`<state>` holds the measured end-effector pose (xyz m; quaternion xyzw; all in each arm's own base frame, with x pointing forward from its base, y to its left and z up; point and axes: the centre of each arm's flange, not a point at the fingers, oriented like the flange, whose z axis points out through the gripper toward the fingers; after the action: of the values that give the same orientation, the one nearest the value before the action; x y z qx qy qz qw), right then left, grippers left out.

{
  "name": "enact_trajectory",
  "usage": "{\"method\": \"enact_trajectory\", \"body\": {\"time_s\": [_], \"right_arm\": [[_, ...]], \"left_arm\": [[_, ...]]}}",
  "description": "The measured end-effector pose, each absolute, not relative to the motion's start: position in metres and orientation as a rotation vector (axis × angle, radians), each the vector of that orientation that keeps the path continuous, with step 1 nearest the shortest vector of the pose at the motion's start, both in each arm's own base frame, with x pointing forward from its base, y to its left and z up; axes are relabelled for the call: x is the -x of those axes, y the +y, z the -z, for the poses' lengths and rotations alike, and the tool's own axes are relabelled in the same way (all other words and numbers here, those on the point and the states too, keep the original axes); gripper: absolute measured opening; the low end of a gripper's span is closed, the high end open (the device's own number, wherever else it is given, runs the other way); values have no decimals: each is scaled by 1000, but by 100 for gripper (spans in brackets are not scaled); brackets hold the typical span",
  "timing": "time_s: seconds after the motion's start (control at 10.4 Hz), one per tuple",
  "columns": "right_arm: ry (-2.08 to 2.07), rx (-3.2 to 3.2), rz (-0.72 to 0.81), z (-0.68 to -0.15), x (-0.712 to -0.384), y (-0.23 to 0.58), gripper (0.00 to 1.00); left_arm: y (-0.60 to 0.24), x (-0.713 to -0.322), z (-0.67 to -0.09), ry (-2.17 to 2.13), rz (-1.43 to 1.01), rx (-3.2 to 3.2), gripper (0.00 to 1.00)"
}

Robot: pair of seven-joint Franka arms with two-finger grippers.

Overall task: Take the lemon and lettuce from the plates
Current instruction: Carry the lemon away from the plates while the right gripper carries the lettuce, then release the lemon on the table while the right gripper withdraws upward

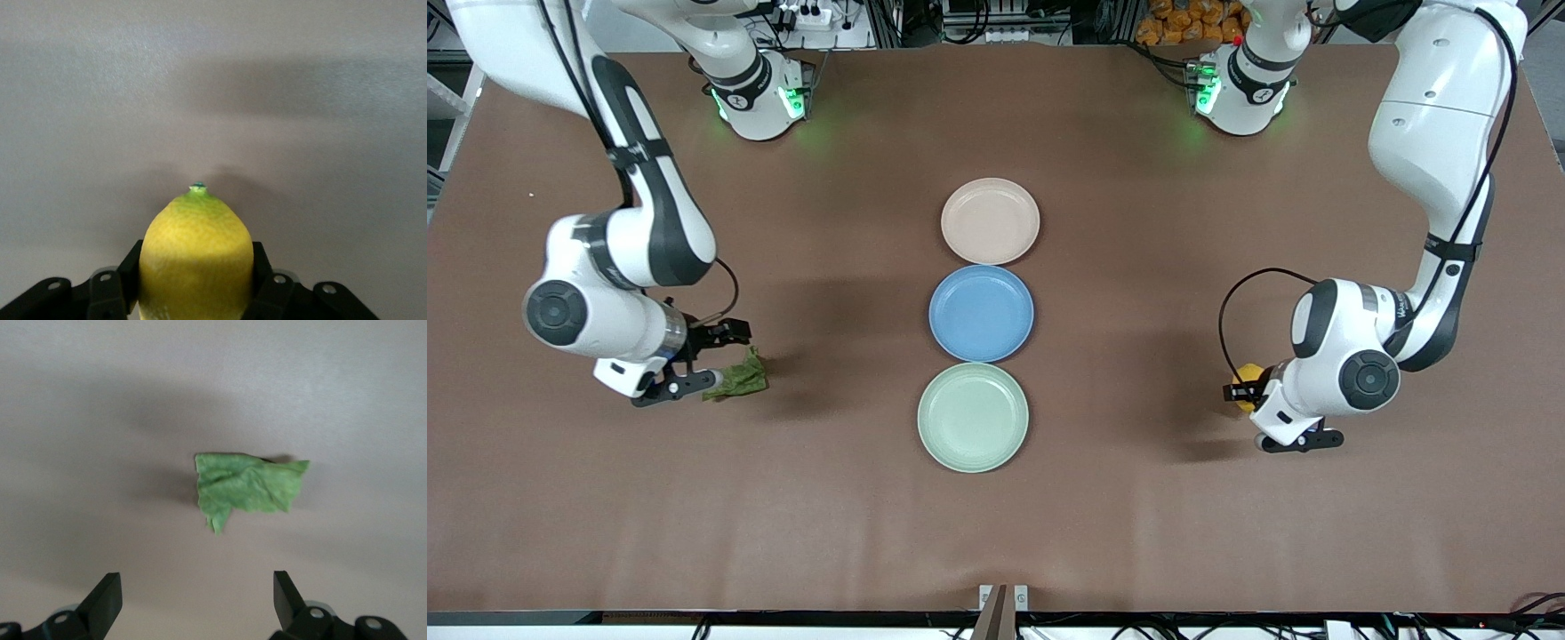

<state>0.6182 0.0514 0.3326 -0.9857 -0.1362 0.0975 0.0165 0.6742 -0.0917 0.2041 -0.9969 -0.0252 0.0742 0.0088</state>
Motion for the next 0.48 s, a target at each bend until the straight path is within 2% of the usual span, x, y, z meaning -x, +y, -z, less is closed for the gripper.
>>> {"method": "enact_trajectory", "body": {"time_s": [0.29, 0.48], "right_arm": [[-351, 3071, -308, -419, -629, 21, 100], [-301, 3080, -264, -463, -637, 0, 100]], "left_arm": [[-93, -675, -191, -42, -216, 3115, 66], [-93, -677, -193, -7, -189, 3093, 89]]}}
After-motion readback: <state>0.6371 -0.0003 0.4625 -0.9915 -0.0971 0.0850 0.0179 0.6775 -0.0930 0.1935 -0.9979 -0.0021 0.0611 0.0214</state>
